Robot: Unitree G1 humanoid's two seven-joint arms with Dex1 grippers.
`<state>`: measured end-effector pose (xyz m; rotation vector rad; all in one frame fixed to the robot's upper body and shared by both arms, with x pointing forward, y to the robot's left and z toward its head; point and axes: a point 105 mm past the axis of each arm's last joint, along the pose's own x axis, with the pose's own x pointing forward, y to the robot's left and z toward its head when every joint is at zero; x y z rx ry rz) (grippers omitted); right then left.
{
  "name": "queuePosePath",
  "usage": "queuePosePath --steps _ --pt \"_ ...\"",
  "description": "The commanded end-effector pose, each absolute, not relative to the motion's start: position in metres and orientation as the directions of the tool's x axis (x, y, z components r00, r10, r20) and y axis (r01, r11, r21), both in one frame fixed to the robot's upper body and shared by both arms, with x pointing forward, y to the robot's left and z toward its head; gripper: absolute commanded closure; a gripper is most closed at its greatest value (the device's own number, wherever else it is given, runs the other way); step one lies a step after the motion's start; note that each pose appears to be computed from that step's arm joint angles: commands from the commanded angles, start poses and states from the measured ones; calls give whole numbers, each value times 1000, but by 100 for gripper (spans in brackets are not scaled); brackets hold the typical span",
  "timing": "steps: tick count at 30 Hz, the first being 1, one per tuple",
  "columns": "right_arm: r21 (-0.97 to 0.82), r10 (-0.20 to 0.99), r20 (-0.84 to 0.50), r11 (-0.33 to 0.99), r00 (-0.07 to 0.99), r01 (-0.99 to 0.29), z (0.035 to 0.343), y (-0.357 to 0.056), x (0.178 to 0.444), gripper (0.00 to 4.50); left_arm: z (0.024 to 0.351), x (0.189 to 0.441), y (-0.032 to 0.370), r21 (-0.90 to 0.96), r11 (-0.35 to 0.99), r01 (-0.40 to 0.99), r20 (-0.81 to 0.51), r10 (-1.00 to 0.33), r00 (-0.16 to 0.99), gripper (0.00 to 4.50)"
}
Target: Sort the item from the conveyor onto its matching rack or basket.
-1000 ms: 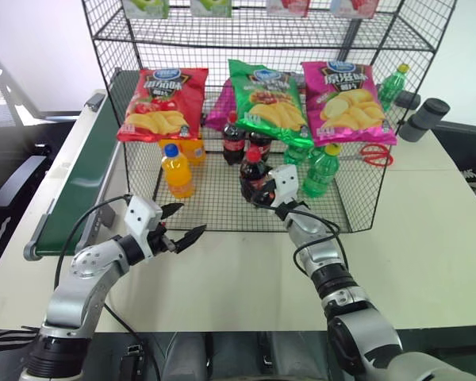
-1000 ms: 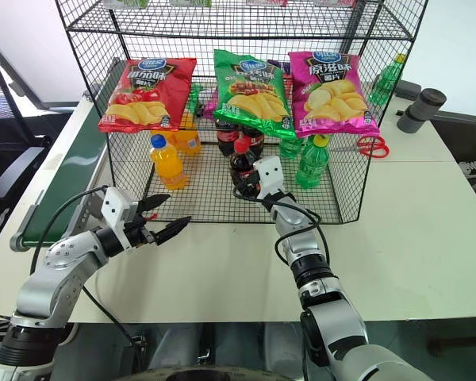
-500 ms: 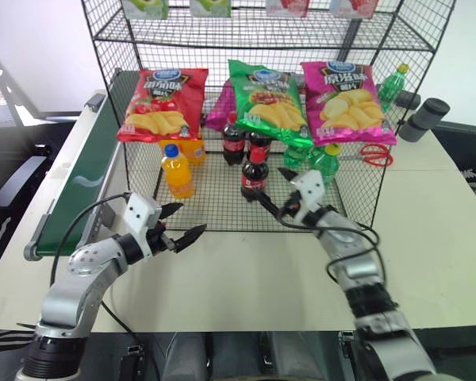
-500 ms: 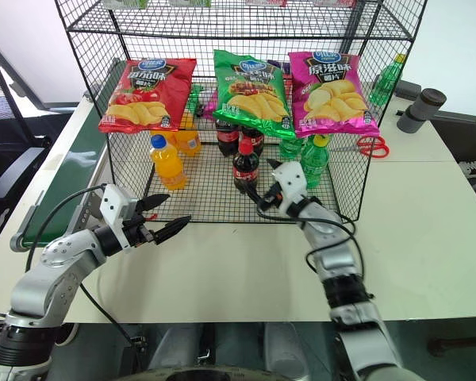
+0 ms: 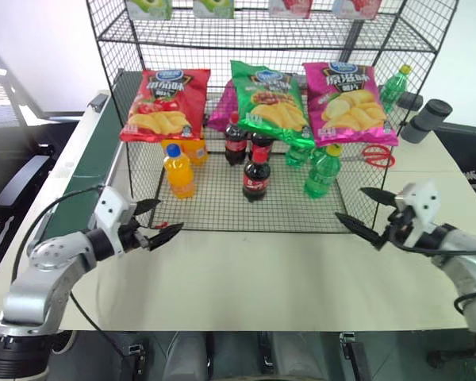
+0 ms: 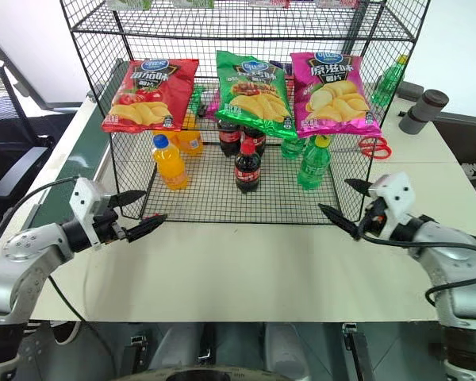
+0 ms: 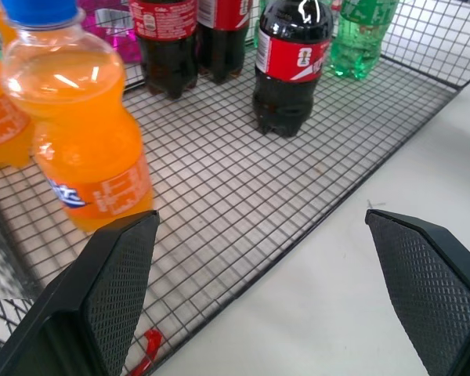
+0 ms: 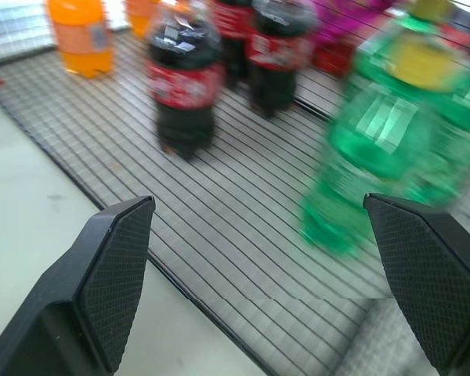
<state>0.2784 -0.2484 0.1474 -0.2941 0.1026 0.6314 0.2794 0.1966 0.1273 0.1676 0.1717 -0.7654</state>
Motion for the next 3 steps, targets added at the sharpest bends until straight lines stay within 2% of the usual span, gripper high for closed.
queuePosePath --steps 1,3 --pt "-261 580 -159 755 799 -601 162 -252 271 6 135 278 202 104 705 701 -197 -676 710 0" --pt "-249 590 -160 752 792 -610 163 -250 270 6 135 277 201 103 699 708 -194 -684 703 0"
